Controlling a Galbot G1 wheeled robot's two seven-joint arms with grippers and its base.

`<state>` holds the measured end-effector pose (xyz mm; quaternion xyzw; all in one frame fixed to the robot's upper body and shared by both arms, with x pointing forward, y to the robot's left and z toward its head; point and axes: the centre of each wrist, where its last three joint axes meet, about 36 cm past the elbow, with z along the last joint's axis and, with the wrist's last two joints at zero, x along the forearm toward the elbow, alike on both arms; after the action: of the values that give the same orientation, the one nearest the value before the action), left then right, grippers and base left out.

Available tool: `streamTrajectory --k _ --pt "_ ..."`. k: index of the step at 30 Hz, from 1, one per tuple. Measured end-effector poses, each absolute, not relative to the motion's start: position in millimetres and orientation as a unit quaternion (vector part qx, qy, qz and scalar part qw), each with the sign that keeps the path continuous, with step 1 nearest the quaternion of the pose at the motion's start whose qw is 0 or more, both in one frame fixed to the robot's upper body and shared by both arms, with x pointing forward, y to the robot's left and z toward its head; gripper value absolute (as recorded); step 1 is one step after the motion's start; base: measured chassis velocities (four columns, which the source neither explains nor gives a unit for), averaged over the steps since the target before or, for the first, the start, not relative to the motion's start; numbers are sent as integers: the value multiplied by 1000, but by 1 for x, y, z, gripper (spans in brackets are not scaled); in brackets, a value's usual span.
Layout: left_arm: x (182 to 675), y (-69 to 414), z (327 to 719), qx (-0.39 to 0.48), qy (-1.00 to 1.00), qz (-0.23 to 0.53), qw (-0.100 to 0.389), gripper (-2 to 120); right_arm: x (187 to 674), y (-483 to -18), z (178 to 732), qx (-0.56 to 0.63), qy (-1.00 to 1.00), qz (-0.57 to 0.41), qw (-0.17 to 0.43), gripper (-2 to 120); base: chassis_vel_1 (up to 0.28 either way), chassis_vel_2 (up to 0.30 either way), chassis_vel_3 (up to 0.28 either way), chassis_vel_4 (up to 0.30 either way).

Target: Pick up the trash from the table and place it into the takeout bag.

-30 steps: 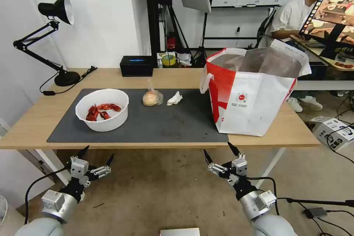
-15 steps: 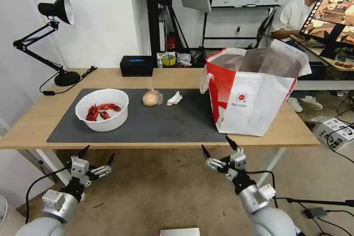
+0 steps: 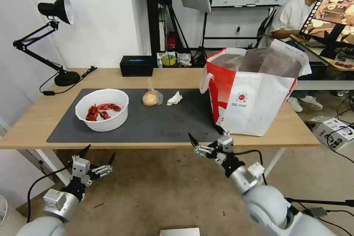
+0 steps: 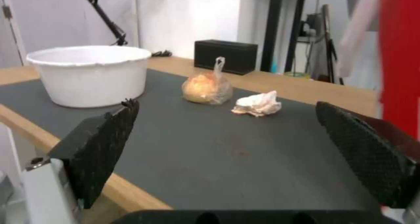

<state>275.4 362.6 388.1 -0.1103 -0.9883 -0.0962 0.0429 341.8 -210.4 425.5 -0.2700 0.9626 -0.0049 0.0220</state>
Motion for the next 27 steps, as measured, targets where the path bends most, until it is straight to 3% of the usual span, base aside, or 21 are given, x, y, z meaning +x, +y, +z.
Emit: streamTrajectory --k 10,27 --pt "277 365 389 -108 -988 -99 42 100 399 -180 436 -289 957 -25 -7 100 0 0 0 0" --pt "273 365 382 -113 -987 -106 39 100 514 -64 459 -156 982 -39 -100 100 0 0 0 0"
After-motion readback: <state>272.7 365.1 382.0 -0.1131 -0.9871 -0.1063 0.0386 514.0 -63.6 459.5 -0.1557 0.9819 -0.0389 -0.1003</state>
